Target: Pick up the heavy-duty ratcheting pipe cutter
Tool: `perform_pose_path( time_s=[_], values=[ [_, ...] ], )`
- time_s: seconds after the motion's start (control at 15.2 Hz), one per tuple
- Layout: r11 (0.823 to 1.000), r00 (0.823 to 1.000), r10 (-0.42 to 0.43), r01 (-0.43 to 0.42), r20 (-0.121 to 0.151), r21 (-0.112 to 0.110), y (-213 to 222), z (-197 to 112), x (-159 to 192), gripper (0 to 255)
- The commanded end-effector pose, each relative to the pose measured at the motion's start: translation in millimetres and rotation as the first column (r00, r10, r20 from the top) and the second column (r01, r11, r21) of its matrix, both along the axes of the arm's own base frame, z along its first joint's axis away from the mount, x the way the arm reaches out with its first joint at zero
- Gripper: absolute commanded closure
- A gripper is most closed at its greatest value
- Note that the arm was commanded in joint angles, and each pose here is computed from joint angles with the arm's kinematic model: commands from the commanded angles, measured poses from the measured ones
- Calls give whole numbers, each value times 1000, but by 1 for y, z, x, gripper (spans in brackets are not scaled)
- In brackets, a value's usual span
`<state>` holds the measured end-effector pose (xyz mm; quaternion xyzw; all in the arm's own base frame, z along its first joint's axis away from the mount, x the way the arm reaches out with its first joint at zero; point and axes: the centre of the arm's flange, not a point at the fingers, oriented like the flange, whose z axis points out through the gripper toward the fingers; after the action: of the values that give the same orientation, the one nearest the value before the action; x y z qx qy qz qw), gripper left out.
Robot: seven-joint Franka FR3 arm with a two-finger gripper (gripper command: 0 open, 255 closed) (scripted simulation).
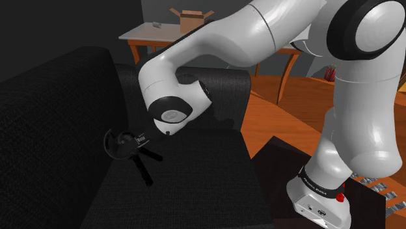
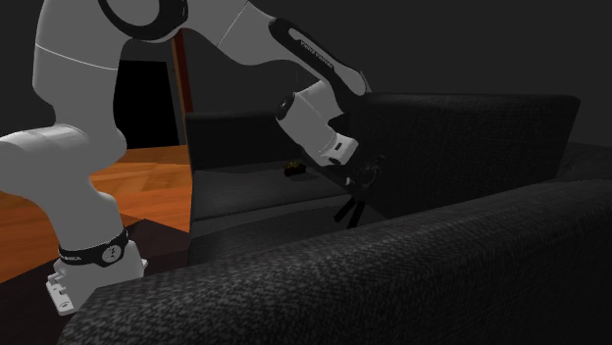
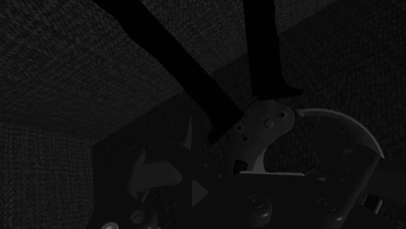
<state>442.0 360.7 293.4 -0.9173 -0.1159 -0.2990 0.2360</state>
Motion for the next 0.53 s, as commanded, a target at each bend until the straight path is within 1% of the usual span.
perform_pose_path(
  time_s=[0.0, 0.07, 0.46],
  values=[
    [1000, 1000, -2, 2, 2, 12, -2, -4, 5, 255],
    [1000, 1000, -3, 3, 1, 12, 0, -6, 4, 255],
    [1000, 1000, -3, 3, 1, 12, 0, 26, 4, 255]
  ],
)
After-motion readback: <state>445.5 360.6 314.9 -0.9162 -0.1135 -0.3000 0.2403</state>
